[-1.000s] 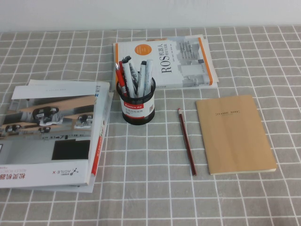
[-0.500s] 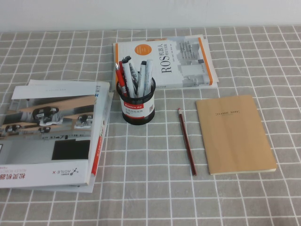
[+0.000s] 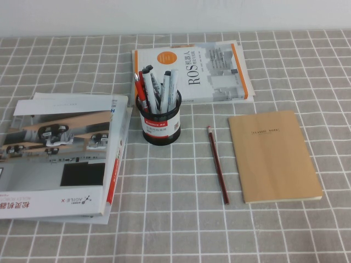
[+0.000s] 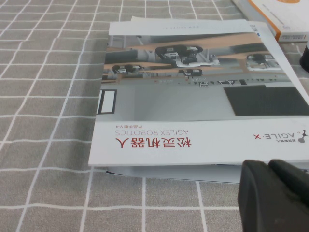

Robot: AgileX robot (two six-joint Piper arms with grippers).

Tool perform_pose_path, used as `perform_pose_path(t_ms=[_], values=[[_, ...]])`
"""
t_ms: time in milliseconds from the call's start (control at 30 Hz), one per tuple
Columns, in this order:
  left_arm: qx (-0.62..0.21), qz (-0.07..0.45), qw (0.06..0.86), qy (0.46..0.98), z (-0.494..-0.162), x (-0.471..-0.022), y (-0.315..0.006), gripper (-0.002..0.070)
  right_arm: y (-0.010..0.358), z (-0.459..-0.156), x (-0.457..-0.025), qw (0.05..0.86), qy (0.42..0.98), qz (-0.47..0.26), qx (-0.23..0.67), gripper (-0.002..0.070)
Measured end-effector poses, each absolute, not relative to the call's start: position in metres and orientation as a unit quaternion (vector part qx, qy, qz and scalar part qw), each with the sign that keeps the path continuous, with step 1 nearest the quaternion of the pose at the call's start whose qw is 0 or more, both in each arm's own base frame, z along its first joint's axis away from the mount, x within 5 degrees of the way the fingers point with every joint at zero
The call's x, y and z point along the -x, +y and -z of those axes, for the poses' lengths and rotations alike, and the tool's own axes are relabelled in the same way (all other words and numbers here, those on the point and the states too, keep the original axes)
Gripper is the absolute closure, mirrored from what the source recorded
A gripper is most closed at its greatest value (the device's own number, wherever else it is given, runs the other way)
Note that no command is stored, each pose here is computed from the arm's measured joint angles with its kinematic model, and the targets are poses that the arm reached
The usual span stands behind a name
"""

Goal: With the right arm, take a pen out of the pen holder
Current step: 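Take a marker out of the pen holder and lay it on the table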

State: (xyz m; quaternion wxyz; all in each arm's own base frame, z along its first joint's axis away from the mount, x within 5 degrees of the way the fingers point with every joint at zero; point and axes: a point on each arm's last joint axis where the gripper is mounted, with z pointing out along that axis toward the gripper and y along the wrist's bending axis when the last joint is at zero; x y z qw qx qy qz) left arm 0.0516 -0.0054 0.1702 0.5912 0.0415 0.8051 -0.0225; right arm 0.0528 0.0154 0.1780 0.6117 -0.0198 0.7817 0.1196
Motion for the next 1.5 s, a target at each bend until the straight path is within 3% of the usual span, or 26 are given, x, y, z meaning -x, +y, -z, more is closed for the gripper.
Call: perform_pose_path(t_ms=[433, 833, 1100, 1500], values=[[-0.042, 0.022, 0.591, 0.805, -0.170, -0.052, -0.005, 0.0680, 0.014, -0.199, -0.056, 0.636, 0.679, -0.316, -0.188, 0.0688], [-0.042, 0.022, 0.591, 0.805, -0.170, -0.052, -0.005, 0.0680, 0.013, -0.200, -0.056, 0.632, 0.670, -0.331, -0.204, 0.0688], [-0.042, 0.022, 0.591, 0.805, -0.170, -0.052, -0.005, 0.0680, 0.020, -0.205, -0.056, 0.602, 0.700, -0.342, -0.178, 0.0688], [-0.042, 0.022, 0.591, 0.805, -0.170, -0.052, -0.005, 0.0680, 0.044, -0.254, -0.090, 0.438, 0.845, -0.302, -0.059, 0.0688]])
